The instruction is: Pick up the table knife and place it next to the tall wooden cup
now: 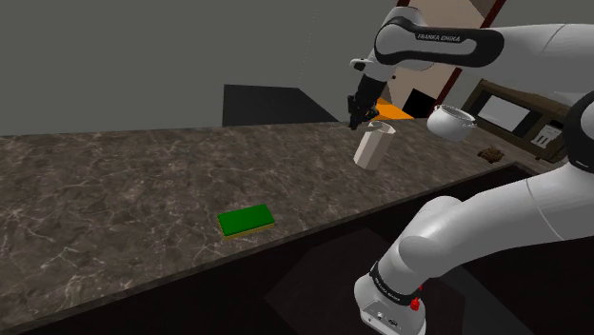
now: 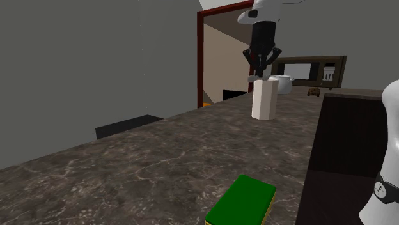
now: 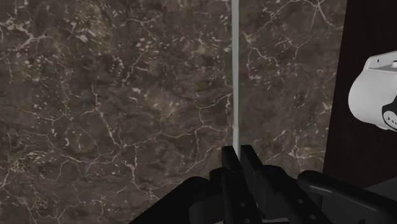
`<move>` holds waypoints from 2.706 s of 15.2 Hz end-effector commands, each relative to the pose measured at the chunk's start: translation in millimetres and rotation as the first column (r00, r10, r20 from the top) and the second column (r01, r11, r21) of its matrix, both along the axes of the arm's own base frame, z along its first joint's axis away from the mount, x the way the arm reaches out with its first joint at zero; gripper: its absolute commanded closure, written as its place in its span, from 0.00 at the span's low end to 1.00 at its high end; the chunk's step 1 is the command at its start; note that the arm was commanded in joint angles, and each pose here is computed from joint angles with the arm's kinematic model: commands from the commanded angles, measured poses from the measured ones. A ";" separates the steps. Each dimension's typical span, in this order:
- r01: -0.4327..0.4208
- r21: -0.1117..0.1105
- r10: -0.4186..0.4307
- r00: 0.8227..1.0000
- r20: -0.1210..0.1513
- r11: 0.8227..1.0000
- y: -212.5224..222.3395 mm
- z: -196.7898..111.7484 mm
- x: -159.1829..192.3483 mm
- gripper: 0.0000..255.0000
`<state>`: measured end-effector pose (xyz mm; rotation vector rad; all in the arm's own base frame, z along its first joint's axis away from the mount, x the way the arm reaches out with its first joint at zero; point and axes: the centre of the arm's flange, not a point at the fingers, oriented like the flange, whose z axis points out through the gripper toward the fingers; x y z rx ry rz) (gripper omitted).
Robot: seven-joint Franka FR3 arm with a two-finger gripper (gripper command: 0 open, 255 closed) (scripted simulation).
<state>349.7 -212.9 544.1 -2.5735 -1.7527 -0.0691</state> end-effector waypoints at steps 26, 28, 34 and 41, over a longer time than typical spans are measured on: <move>0.000 0.000 0.000 1.000 0.001 1.000 -1.3 -142.0 0.5 1.00; 0.000 0.000 0.000 1.000 0.001 1.000 -1.3 -152.5 0.5 1.00; 0.000 0.000 0.000 1.000 0.001 1.000 -1.3 -174.9 0.5 1.00; 0.000 0.000 0.000 1.000 0.000 1.000 -1.3 -174.8 0.5 0.00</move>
